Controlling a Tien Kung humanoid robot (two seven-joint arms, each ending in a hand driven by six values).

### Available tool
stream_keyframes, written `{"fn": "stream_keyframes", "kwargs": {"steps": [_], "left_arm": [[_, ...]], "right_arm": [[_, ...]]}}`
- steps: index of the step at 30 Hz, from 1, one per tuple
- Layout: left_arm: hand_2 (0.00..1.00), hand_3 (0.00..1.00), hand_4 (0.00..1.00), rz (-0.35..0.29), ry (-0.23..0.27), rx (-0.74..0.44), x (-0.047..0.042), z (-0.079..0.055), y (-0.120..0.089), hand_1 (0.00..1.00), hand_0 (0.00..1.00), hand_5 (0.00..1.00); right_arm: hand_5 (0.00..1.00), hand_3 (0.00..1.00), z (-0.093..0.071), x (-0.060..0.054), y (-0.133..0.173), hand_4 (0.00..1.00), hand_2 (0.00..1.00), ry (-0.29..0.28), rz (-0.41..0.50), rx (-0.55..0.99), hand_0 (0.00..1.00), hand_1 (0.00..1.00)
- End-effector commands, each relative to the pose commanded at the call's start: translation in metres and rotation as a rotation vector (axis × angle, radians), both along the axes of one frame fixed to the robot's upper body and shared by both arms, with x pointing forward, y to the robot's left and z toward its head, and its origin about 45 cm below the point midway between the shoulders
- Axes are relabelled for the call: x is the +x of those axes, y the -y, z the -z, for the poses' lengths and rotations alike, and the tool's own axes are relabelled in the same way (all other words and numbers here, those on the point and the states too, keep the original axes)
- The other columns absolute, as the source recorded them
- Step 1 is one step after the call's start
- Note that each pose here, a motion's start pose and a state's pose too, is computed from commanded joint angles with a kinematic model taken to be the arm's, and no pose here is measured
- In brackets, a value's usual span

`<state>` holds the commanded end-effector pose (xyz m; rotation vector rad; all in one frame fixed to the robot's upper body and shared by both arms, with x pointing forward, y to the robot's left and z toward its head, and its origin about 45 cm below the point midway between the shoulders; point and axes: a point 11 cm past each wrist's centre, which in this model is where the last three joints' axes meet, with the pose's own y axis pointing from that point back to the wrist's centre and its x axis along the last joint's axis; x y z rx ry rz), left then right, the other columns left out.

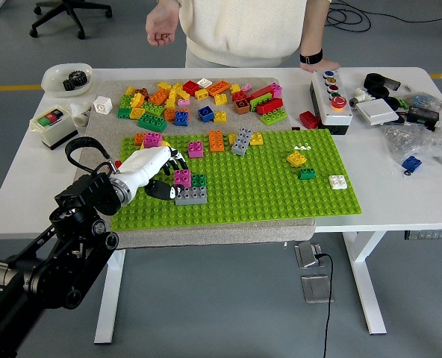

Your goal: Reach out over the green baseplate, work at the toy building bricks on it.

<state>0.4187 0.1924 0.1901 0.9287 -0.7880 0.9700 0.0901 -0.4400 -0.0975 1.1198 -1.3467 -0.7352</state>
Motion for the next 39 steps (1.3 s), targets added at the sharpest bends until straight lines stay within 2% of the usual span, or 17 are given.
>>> {"fn": "stream_keyframes", "kwargs": {"steps": [12,25,39], "left_arm": [[0.53,0.536,0.585,0.0,0.008,-0.003,0.0035,-0.0025,0.0022,0.565,0.622,0.092],[0.533,0.541,0.588,0.004,-0.008,-0.002,0.0025,0.0045,0.0025,0.571,0.631,0.106],[0.535,0.545,0.589,0.003,-0.001,-0.005,0.0032,0.0051,0.0022,0.574,0.636,0.113]], "right_arm": [[0.533,0.638,-0.0002,0.0009,-0.0001,0.85,0.687,0.002,0.0,0.0,0.743,0.645],[0.534,0.639,0.0,0.0001,-0.0002,0.85,0.687,-0.002,-0.005,0.0,0.743,0.644],[0.535,0.638,0.0005,-0.0002,-0.0012,0.85,0.687,-0.003,-0.008,0.002,0.743,0.644]]}}
